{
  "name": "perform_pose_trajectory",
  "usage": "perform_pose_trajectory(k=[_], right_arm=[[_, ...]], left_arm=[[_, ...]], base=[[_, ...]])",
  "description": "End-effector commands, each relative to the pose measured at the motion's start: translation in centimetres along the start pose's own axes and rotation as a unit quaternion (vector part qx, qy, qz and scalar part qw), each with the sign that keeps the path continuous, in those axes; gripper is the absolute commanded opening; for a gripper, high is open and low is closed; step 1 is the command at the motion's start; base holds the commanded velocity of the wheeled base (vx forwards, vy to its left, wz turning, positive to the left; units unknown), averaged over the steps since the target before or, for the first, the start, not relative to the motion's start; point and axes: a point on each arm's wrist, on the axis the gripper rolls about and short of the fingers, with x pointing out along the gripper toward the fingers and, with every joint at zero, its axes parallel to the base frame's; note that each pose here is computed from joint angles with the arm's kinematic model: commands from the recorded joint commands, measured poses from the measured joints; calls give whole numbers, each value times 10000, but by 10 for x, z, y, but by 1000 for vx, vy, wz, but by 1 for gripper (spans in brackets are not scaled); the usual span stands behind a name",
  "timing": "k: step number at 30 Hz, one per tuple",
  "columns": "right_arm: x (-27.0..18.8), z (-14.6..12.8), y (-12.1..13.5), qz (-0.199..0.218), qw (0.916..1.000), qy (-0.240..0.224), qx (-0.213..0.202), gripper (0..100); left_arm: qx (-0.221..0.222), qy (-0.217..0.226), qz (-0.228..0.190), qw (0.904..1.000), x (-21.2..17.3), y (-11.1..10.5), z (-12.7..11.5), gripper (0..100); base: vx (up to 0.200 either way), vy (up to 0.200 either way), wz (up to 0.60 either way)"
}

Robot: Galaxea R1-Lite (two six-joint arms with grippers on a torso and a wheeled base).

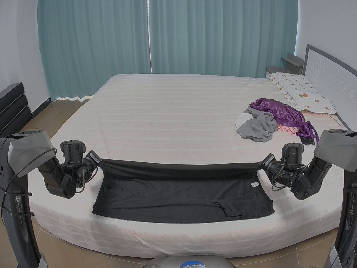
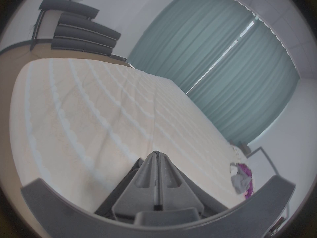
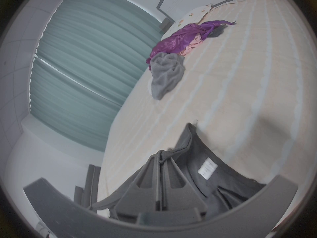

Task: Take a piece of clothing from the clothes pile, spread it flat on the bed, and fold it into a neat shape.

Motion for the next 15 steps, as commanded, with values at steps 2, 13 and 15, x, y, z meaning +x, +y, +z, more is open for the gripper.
perform_pose_trajectory(k=[2, 13, 15], right_arm=[[-15, -19, -24, -361, 9974, 516, -358, 0], [-10, -36, -41, -632, 9919, 832, -716, 0], [-8, -38, -42, -653, 9915, 855, -731, 0]], left_arm=[[641, 440, 186, 9968, -18, 32, -17, 0], [1135, 848, 362, 9892, -22, 45, -35, 0], [1137, 872, 381, 9889, -22, 46, -36, 0]], base=[[0, 0, 0], [0, 0, 0], [0, 0, 0]])
